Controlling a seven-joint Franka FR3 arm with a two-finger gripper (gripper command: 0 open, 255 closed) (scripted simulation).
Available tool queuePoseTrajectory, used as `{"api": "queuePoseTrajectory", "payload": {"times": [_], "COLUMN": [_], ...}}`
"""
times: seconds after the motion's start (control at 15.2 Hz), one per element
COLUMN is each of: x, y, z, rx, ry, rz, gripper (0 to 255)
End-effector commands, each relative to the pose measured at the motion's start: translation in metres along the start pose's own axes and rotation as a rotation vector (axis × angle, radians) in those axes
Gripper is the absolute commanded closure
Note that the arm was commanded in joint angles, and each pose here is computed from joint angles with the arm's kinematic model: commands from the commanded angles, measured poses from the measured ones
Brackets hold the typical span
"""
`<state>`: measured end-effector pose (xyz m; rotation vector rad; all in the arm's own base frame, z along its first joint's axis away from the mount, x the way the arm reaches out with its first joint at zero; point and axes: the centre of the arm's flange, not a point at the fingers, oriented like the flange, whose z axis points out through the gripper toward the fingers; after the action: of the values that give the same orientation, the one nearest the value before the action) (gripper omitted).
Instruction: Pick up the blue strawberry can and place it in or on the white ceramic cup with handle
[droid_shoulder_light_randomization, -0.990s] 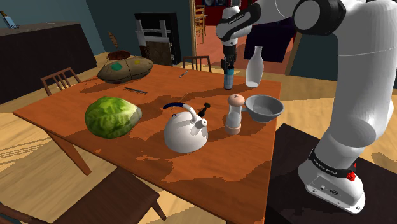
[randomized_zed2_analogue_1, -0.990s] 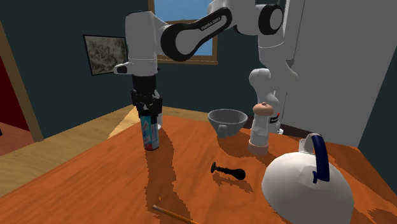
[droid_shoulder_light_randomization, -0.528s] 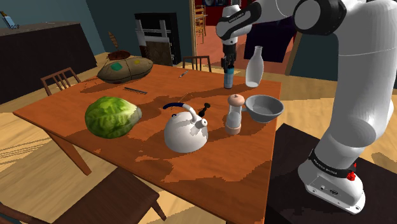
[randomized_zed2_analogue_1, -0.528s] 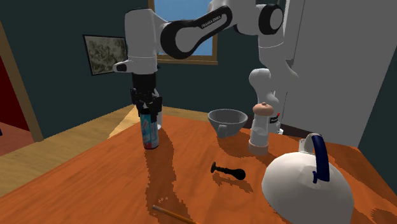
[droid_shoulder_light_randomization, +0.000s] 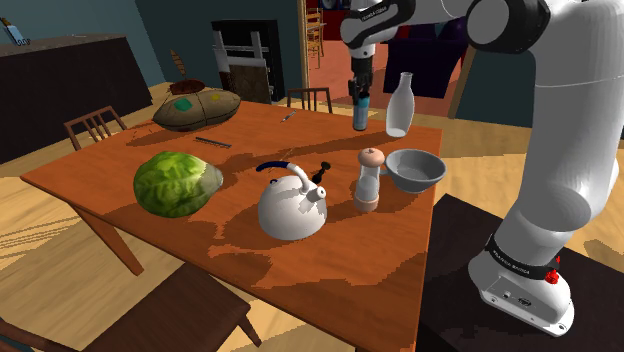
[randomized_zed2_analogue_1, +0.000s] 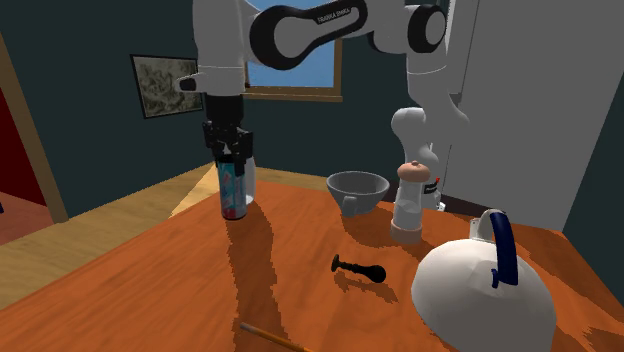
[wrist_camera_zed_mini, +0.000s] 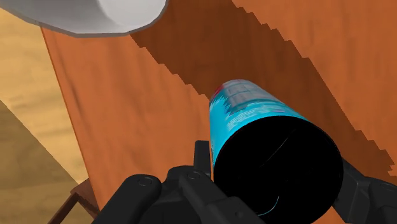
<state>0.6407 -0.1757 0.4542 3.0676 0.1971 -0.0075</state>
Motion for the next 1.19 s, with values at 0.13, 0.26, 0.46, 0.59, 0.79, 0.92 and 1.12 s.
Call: {"api": "queuePoseTrajectory", "payload": {"times": [0.13, 0.26, 0.46, 0.59, 0.79, 0.92, 1.12], "x": [0.0, 0.0, 0.0, 0.0, -0.001, -0.001, -0.001], "y": [0.001, 0.001, 0.002, 0.003, 0.004, 0.005, 0.006], "z": [-0.022, -0.033, -0.048, -0.059, -0.075, -0.085, -0.101], "rx": [0.0, 0.0, 0.0, 0.0, 0.0, 0.0, 0.0], "ry": [0.0, 0.0, 0.0, 0.0, 0.0, 0.0, 0.0], "rz": [0.0, 0.0, 0.0, 0.0, 0.0, 0.0, 0.0], "gripper": [255, 255, 255, 255, 255, 255, 255]}}
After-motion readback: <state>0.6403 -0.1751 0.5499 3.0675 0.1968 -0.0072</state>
